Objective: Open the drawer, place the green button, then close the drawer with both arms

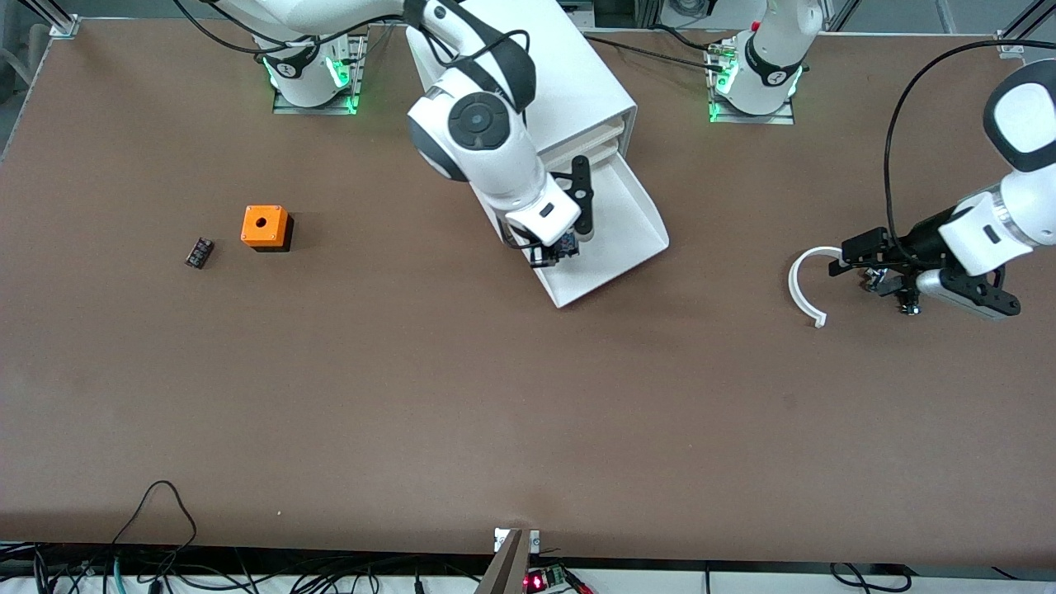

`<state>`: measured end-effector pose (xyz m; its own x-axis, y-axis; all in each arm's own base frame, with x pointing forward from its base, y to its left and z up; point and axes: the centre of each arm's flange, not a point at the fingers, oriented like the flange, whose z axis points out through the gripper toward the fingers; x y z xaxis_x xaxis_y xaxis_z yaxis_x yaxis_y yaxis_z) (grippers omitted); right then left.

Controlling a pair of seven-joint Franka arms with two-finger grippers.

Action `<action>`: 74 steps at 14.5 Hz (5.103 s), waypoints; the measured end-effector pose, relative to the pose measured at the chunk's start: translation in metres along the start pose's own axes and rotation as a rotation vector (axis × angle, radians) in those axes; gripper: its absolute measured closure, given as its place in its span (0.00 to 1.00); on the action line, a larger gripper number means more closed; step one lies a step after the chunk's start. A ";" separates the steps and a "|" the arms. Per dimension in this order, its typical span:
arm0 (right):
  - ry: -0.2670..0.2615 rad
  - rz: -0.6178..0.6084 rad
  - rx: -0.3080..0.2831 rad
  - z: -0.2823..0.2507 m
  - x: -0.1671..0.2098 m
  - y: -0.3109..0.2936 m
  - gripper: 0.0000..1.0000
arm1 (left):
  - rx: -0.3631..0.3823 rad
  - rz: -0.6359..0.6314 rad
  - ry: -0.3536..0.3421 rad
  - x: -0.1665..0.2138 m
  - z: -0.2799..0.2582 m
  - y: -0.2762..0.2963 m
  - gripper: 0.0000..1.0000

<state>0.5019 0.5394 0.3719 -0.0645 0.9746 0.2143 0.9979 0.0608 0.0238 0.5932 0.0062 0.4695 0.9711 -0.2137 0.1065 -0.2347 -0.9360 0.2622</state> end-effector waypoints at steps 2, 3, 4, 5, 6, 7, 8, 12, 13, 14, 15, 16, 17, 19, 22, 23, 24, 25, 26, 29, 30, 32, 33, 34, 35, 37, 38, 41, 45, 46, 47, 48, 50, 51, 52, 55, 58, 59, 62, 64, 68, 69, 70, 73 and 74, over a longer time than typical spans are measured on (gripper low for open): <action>-0.036 -0.050 0.012 0.021 0.013 -0.017 0.59 | 0.073 0.030 -0.013 0.008 0.005 0.024 0.00; -0.049 -0.069 0.018 0.031 0.018 -0.023 0.59 | 0.101 0.035 -0.020 0.010 0.009 0.037 0.00; -0.062 -0.087 0.023 0.040 0.022 -0.028 0.59 | 0.124 0.027 -0.029 0.013 0.013 0.049 0.00; -0.075 -0.107 0.023 0.048 0.026 -0.034 0.59 | 0.134 0.003 -0.035 0.014 0.018 0.060 0.00; -0.087 -0.127 0.024 0.056 0.030 -0.040 0.59 | 0.139 -0.027 -0.042 0.016 0.024 0.070 0.00; -0.097 -0.146 0.027 0.063 0.035 -0.048 0.59 | 0.140 -0.055 -0.049 0.017 0.031 0.080 0.00; -0.104 -0.161 0.031 0.069 0.040 -0.055 0.59 | 0.138 -0.077 -0.057 0.018 0.038 0.086 0.00; -0.132 -0.196 0.044 0.088 0.047 -0.069 0.59 | 0.132 -0.158 -0.083 0.022 0.066 0.089 0.00; -0.139 -0.200 0.045 0.093 0.047 -0.070 0.59 | 0.131 -0.176 -0.088 0.023 0.073 0.089 0.00; -0.145 -0.202 0.048 0.097 0.046 -0.071 0.59 | 0.129 -0.187 -0.095 0.024 0.080 0.090 0.00; -0.148 -0.204 0.049 0.100 0.046 -0.071 0.59 | 0.128 -0.195 -0.102 0.025 0.086 0.091 0.00; -0.150 -0.206 0.049 0.101 0.046 -0.072 0.59 | 0.127 -0.201 -0.104 0.026 0.092 0.091 0.00; -0.151 -0.208 0.049 0.102 0.047 -0.073 0.59 | 0.125 -0.204 -0.102 0.028 0.098 0.092 0.00; -0.152 -0.209 0.047 0.104 0.048 -0.073 0.56 | 0.121 -0.201 -0.102 0.031 0.113 0.094 0.00; -0.142 -0.171 0.027 0.101 0.054 -0.067 0.35 | 0.116 -0.200 -0.114 0.034 0.136 0.093 0.00; -0.137 -0.145 0.019 0.097 0.056 -0.065 0.22 | 0.114 -0.203 -0.117 0.034 0.143 0.093 0.00; -0.136 -0.116 0.012 0.091 0.058 -0.062 0.13 | 0.113 -0.210 -0.118 0.035 0.149 0.093 0.00; -0.141 -0.082 0.008 0.082 0.059 -0.057 0.04 | 0.113 -0.219 -0.118 0.036 0.156 0.096 0.00; -0.147 -0.046 0.002 0.070 0.060 -0.050 0.00 | 0.113 -0.240 -0.120 0.036 0.165 0.101 0.00; -0.178 0.148 -0.047 -0.001 0.045 -0.010 0.00 | 0.113 -0.330 -0.124 0.035 0.215 0.143 0.00; -0.182 0.240 -0.080 -0.033 0.027 0.011 0.00 | 0.115 -0.355 -0.133 0.032 0.233 0.160 0.00; -0.163 0.424 -0.149 -0.098 -0.025 0.055 0.00 | 0.121 -0.388 -0.155 0.023 0.262 0.191 0.00; -0.157 0.520 -0.181 -0.124 -0.056 0.076 0.00 | 0.125 -0.404 -0.160 0.018 0.273 0.203 0.00; -0.152 0.626 -0.212 -0.144 -0.088 0.097 0.00 | 0.126 -0.423 -0.155 0.012 0.285 0.214 0.00; -0.149 0.741 -0.236 -0.157 -0.120 0.115 0.00 | 0.127 -0.441 -0.147 0.006 0.296 0.222 0.00; -0.136 1.006 -0.251 -0.170 -0.186 0.144 0.00 | 0.132 -0.481 -0.145 -0.004 0.311 0.234 0.00; -0.133 1.153 -0.246 -0.171 -0.220 0.155 0.00 | 0.136 -0.507 -0.148 -0.006 0.316 0.237 0.00; -0.167 1.560 -0.245 -0.159 -0.308 0.169 0.00 | 0.141 -0.601 -0.139 -0.010 0.324 0.242 0.00; -0.227 1.876 -0.310 -0.180 -0.379 0.163 0.00 | 0.157 -0.635 -0.163 -0.029 0.337 0.265 0.00; -0.221 1.915 -0.345 -0.201 -0.401 0.161 0.00 | 0.160 -0.621 -0.182 -0.040 0.342 0.273 0.00; -0.208 1.951 -0.379 -0.224 -0.421 0.158 0.00 | 0.167 -0.602 -0.205 -0.053 0.349 0.282 0.00; -0.191 1.984 -0.406 -0.247 -0.439 0.153 0.00 | 0.174 -0.580 -0.229 -0.068 0.355 0.293 0.00; -0.182 2.020 -0.425 -0.283 -0.464 0.139 0.00 | 0.172 -0.527 -0.260 -0.092 0.361 0.320 0.00; -0.194 2.012 -0.419 -0.293 -0.472 0.131 0.00 | 0.167 -0.498 -0.274 -0.103 0.362 0.335 0.00; -0.206 1.986 -0.412 -0.300 -0.478 0.122 0.00 | 0.163 -0.472 -0.287 -0.114 0.363 0.349 0.00; -0.261 1.883 -0.377 -0.316 -0.510 0.098 0.00 | 0.163 -0.433 -0.304 -0.131 0.365 0.368 0.00; -0.280 1.805 -0.288 -0.320 -0.557 0.077 0.00 | 0.168 -0.429 -0.310 -0.136 0.365 0.368 0.00; -0.286 1.774 -0.270 -0.320 -0.567 0.071 0.00 | 0.171 -0.428 -0.312 -0.137 0.365 0.368 0.00; -0.294 1.736 -0.252 -0.318 -0.570 0.062 0.00 | 0.163 -0.437 -0.278 -0.126 0.344 0.365 0.00; -0.282 1.725 -0.258 -0.319 -0.564 0.053 0.00 | 0.134 -0.490 -0.194 -0.094 0.302 0.343 0.00; -0.243 1.720 -0.279 -0.318 -0.561 0.015 0.00 | 0.101 -0.582 0.000 -0.020 0.182 0.243 0.00; -0.235 1.725 -0.275 -0.318 -0.562 0.007 0.00 | 0.108 -0.554 0.020 -0.012 0.155 0.220 0.00; -0.220 1.732 -0.263 -0.317 -0.561 0.002 0.00 | 0.119 -0.515 0.035 -0.006 0.126 0.198 0.00; -0.195 1.734 -0.255 -0.318 -0.558 0.000 0.00 | 0.158 -0.397 0.020 -0.005 0.031 0.148 0.00; -0.190 1.731 -0.260 -0.318 -0.557 0.001 0.00 | 0.164 -0.355 0.011 -0.008 -0.001 0.134 0.00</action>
<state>0.5354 -0.0717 0.5627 0.9921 -0.1136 0.0538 -0.1167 -0.9915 0.0578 0.5539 -0.1168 0.5048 0.9899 0.1341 0.0468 0.1272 -0.9837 0.1274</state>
